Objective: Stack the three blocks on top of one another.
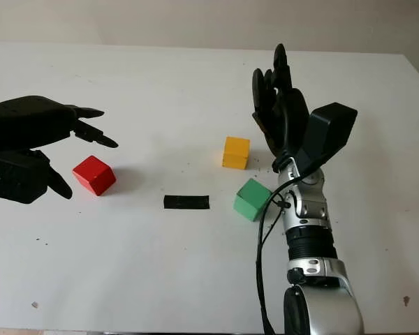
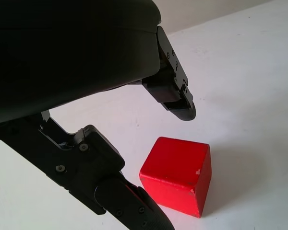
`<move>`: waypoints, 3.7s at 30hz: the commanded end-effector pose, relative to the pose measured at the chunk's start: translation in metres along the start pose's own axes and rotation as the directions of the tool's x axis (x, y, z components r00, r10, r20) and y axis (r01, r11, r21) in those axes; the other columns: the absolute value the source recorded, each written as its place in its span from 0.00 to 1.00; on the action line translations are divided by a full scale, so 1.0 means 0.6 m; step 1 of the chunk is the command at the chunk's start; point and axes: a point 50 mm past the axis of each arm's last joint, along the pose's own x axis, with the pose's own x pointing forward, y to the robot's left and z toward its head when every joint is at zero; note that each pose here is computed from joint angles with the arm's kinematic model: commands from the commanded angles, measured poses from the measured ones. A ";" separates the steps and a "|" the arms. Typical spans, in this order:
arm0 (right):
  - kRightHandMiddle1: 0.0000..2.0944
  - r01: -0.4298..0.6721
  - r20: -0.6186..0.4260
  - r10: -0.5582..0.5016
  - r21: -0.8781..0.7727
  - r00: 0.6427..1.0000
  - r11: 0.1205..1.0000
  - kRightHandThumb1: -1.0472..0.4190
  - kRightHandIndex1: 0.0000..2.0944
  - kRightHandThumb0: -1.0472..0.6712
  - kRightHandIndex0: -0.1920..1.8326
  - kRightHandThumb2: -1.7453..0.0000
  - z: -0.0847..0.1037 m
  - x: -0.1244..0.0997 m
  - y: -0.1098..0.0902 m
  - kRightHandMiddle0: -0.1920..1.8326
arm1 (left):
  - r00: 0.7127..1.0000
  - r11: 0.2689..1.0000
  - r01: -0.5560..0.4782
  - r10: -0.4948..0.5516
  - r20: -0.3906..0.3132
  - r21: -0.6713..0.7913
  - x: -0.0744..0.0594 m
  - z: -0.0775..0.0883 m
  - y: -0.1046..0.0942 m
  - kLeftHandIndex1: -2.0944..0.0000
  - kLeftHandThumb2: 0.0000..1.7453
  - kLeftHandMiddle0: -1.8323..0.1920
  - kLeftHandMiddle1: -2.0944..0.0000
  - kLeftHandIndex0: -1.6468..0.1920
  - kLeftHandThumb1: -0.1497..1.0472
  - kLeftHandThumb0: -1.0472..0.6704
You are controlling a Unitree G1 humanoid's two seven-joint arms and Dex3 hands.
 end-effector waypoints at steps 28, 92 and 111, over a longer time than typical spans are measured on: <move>0.00 0.013 -0.005 -0.013 0.003 1.000 1.000 0.00 0.00 0.21 0.00 0.72 0.001 -0.007 -0.011 0.00 | 0.990 0.986 -0.143 0.141 0.033 0.084 0.012 0.007 -0.028 0.93 0.04 0.71 0.97 0.25 0.71 0.30; 0.00 -0.011 -0.011 0.011 0.000 1.000 1.000 0.00 0.00 0.23 0.00 0.71 -0.007 -0.016 -0.003 0.00 | 0.809 0.921 -0.202 -0.035 0.587 0.334 0.131 0.227 0.061 0.47 0.03 0.70 0.98 0.65 0.86 0.34; 0.00 -0.014 -0.009 0.014 -0.006 1.000 1.000 0.00 0.00 0.23 0.00 0.71 -0.009 -0.020 -0.003 0.00 | 0.756 0.908 -0.234 -0.055 0.653 0.347 0.130 0.247 0.049 0.49 0.03 0.76 0.98 0.65 0.89 0.26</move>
